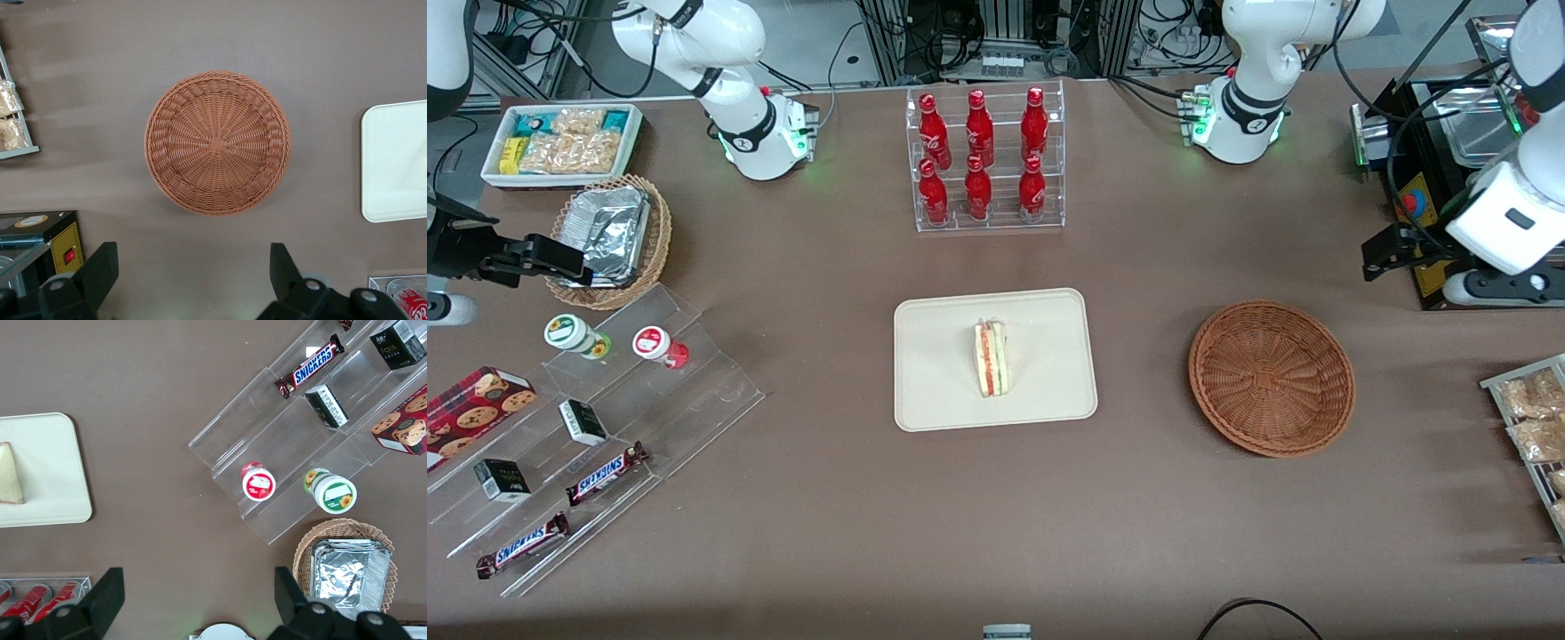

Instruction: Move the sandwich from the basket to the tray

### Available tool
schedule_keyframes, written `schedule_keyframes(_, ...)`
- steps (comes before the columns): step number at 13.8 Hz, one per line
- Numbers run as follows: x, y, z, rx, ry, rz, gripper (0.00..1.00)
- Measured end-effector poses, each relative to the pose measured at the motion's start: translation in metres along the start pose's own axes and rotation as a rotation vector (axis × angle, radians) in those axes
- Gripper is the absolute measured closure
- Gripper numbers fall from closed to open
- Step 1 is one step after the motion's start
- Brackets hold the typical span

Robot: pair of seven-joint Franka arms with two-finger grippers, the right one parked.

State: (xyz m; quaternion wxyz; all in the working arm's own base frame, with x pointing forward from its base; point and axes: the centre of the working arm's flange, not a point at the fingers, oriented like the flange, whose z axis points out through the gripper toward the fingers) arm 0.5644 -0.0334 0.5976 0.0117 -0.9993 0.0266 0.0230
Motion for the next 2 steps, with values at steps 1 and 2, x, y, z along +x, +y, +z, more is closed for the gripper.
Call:
schedule_keyframes(1,0.0023,0.0005,0.0023,0.0,-0.003,0.001,0.0)
schedule_keyframes(2,0.0039,0.0006,0.0045,0.0,-0.007,0.001,0.0)
